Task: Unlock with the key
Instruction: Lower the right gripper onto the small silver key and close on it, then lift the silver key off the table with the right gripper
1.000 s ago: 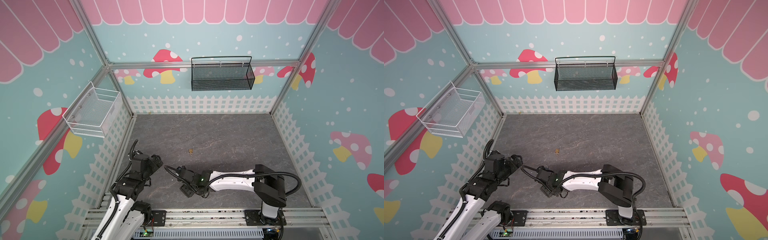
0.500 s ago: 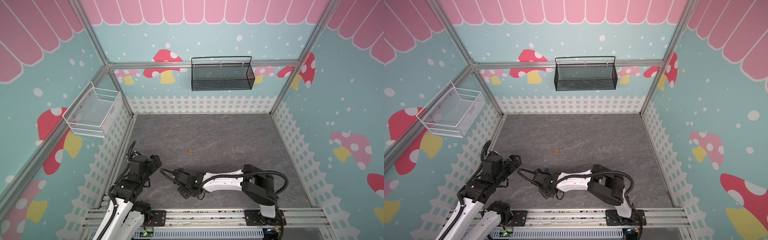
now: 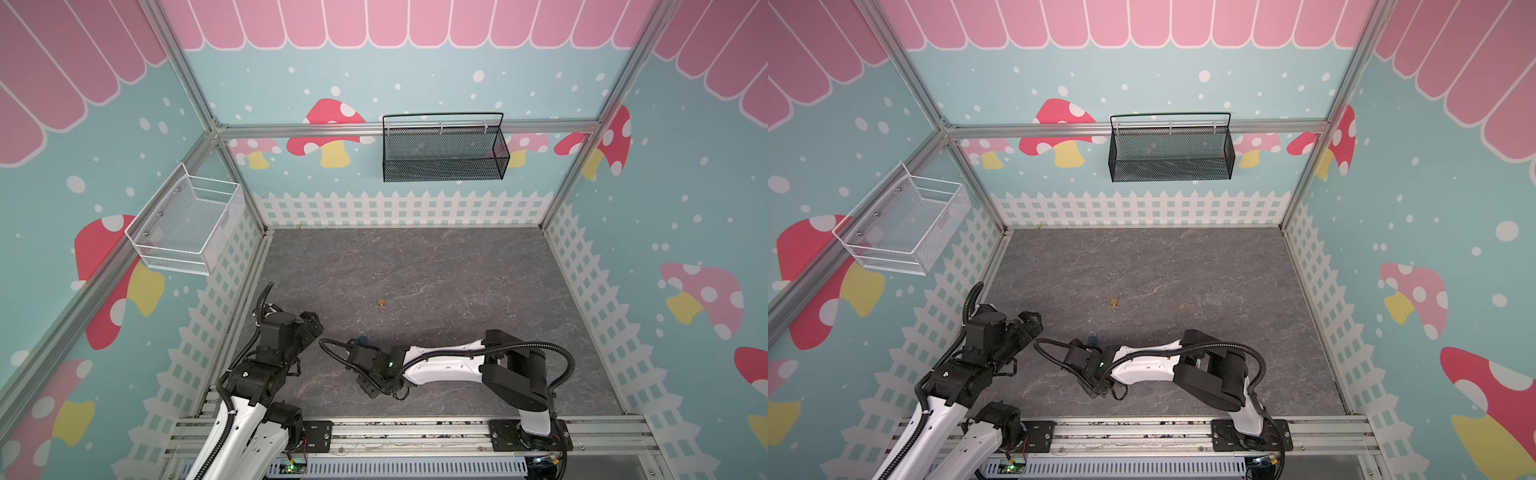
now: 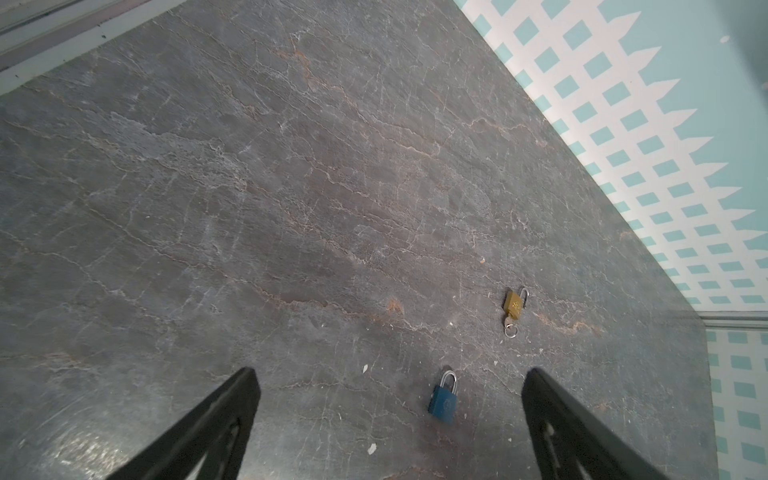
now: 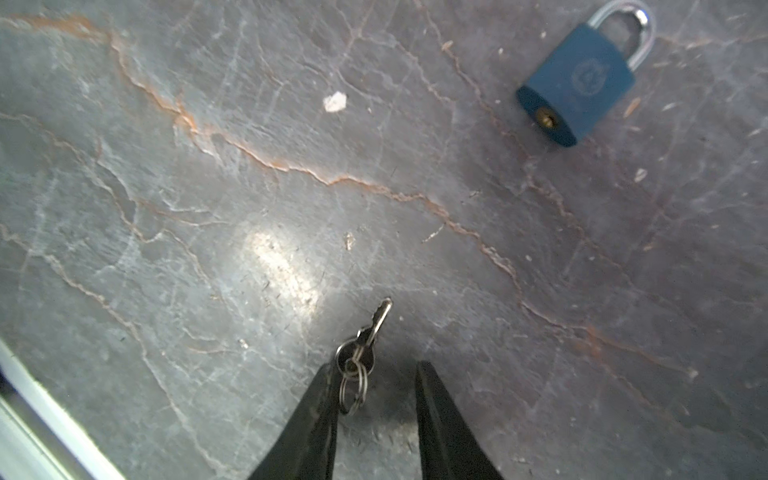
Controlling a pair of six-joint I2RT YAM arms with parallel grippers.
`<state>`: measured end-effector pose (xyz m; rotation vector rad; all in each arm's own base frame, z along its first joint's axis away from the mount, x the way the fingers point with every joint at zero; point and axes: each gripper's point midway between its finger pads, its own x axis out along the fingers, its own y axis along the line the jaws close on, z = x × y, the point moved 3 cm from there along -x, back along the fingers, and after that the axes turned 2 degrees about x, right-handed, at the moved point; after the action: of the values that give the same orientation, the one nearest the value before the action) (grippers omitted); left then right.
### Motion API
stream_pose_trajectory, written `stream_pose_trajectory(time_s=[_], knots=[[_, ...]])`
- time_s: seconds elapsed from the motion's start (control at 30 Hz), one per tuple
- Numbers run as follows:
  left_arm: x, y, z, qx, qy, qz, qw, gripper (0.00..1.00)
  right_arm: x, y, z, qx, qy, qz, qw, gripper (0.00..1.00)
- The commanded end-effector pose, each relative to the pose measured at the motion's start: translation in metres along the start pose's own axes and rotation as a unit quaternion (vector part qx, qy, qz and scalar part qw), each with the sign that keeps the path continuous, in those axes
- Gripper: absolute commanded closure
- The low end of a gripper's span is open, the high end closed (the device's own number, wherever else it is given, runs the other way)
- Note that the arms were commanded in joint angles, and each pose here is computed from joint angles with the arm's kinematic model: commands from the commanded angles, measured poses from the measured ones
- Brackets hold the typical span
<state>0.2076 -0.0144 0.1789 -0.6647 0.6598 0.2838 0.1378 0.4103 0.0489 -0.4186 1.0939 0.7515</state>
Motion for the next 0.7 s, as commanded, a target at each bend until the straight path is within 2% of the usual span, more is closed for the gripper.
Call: stream_pose_trajectory(time_s=[0.0, 0.67], knots=[[0.001, 0.0066, -0.0002, -0.01, -0.003, 0.016, 1.0, 0.02, -0.0021, -0.0006, -0.0102, -0.004, 0.016, -0.002, 1.0, 0.72], [0.0024, 0.0024, 0.0005, -0.018, -0.001, 0.007, 1.0, 0.01, -0.0046, -0.0057, -0.0028, -0.02, -0.005, -0.017, 1.0, 0.92]])
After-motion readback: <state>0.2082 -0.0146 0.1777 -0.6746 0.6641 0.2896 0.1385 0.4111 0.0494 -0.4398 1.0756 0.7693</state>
